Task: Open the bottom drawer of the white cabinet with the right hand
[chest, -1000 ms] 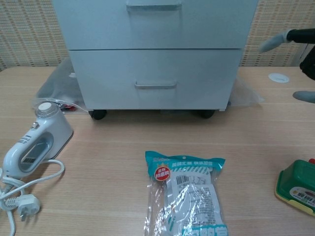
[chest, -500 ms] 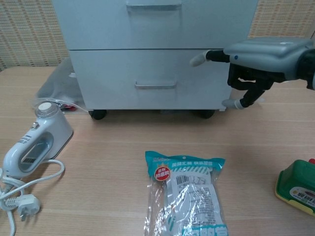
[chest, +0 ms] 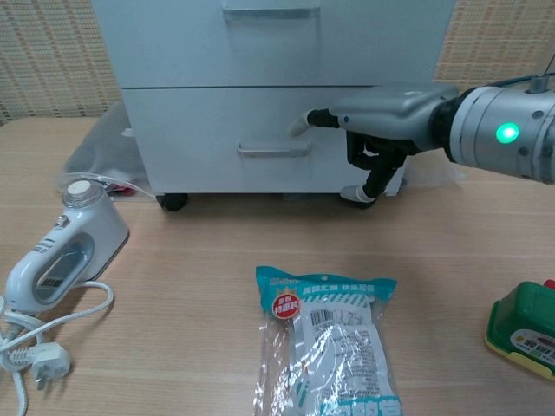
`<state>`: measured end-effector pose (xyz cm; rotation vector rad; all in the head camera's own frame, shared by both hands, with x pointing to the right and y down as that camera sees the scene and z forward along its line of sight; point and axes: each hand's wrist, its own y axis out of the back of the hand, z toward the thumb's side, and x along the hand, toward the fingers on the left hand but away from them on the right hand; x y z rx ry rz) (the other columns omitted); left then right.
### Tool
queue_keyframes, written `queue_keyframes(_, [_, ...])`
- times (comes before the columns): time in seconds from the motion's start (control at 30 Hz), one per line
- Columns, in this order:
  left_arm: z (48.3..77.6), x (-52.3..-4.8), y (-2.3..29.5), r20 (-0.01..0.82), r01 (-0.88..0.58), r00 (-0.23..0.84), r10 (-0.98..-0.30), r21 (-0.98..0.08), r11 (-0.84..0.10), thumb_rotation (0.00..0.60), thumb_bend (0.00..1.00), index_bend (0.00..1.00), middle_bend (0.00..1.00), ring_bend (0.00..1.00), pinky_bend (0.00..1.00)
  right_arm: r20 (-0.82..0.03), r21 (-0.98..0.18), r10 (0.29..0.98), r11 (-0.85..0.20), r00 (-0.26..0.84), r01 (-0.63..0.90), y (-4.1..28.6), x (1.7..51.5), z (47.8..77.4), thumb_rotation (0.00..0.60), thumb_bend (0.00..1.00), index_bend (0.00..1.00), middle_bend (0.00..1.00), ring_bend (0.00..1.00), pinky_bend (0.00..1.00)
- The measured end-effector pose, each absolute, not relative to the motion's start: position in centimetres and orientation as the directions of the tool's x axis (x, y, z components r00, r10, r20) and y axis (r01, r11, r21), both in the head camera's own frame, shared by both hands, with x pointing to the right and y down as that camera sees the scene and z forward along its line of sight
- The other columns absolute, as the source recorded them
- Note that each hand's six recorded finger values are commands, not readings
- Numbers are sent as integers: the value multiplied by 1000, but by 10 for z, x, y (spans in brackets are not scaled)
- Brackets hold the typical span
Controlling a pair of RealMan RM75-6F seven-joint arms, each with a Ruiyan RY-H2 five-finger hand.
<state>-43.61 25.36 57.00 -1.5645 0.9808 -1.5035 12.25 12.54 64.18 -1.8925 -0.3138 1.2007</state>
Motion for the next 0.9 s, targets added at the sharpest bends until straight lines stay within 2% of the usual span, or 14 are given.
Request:
queue_keyframes(0.4, [572,-436,254,438,-27,18,-899,-898,-439,600,249,86,0,0,96,-650,-745,591,-619,477,-249,117,112,661,600,294,78,904,1000,806])
queue_keyframes(0.9, [574,-437,254,445,-21,14,-895,-895,-445,600,249,89,0,0,96,-678,-722,551,-626,488,-296,125,101,670,600,294,78,904,1000,806])
